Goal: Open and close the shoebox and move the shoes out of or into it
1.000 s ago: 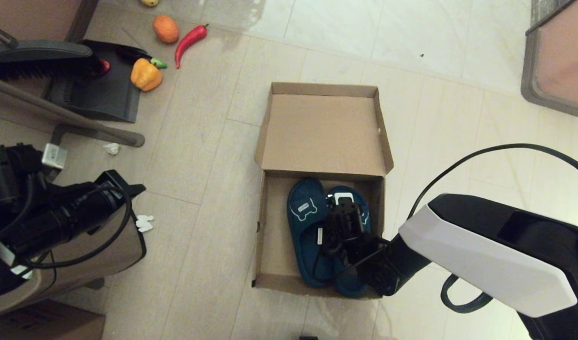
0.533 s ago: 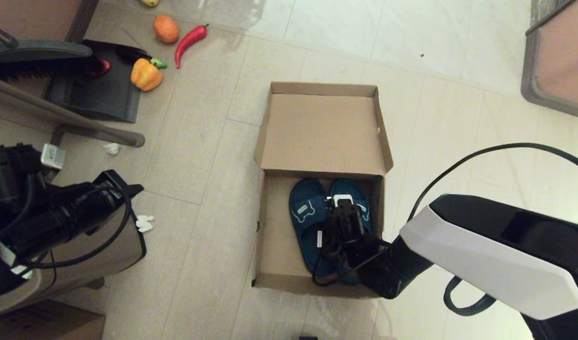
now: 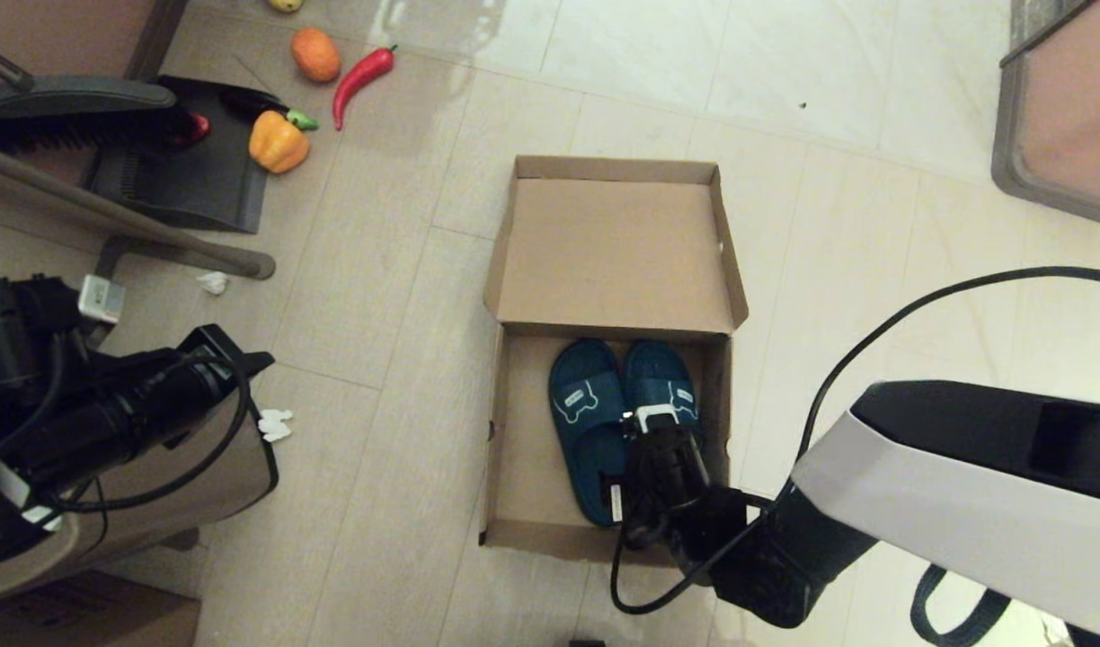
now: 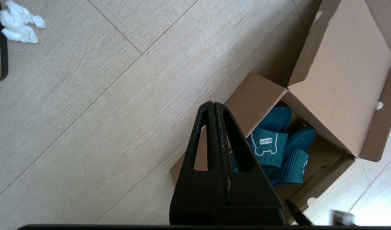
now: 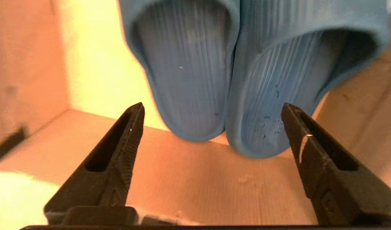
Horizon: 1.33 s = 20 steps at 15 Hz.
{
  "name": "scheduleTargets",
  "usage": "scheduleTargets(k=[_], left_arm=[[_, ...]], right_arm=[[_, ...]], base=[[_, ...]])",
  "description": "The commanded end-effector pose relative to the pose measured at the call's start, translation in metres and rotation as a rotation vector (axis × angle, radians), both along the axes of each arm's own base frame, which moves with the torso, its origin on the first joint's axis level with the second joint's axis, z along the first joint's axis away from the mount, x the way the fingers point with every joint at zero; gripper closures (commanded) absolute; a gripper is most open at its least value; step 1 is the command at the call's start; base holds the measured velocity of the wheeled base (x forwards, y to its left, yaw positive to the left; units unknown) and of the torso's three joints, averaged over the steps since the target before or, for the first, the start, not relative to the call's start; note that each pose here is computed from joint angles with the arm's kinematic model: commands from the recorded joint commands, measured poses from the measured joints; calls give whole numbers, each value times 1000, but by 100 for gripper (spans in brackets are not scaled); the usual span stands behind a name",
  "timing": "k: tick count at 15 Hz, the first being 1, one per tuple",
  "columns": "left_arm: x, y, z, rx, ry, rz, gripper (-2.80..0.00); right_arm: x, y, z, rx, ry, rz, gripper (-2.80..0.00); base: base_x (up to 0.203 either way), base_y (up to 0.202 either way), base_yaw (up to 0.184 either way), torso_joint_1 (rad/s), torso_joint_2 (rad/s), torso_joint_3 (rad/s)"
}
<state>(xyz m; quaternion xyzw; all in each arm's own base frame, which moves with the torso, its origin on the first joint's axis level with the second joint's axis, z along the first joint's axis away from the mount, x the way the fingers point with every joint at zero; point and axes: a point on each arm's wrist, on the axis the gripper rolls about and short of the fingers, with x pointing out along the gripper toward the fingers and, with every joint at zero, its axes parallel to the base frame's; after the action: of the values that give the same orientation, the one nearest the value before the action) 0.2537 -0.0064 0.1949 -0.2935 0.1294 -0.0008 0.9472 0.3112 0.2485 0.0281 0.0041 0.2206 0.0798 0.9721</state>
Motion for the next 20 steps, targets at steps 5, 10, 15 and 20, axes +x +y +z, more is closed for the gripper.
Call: scheduleTargets(k=[5, 10, 15, 20], left_arm=[[-14, -1, -25, -9, 85, -8, 0], [-18, -2, -31, -14, 78, -46, 0], [-22, -2, -26, -12, 57, -43, 0], [-24, -1, -28, 12, 62, -49, 0]], right_arm=[[-40, -14, 71, 99, -105, 24, -280], [-78, -52, 98, 153, -163, 21, -280], [-85, -61, 120, 196, -246, -35, -280], [-90, -90, 120, 174, -262, -192, 0]], base=[[0, 0, 0, 0, 0, 0], [0, 0, 0, 0, 0, 0], [0, 0, 0, 0, 0, 0], [0, 0, 0, 0, 0, 0]])
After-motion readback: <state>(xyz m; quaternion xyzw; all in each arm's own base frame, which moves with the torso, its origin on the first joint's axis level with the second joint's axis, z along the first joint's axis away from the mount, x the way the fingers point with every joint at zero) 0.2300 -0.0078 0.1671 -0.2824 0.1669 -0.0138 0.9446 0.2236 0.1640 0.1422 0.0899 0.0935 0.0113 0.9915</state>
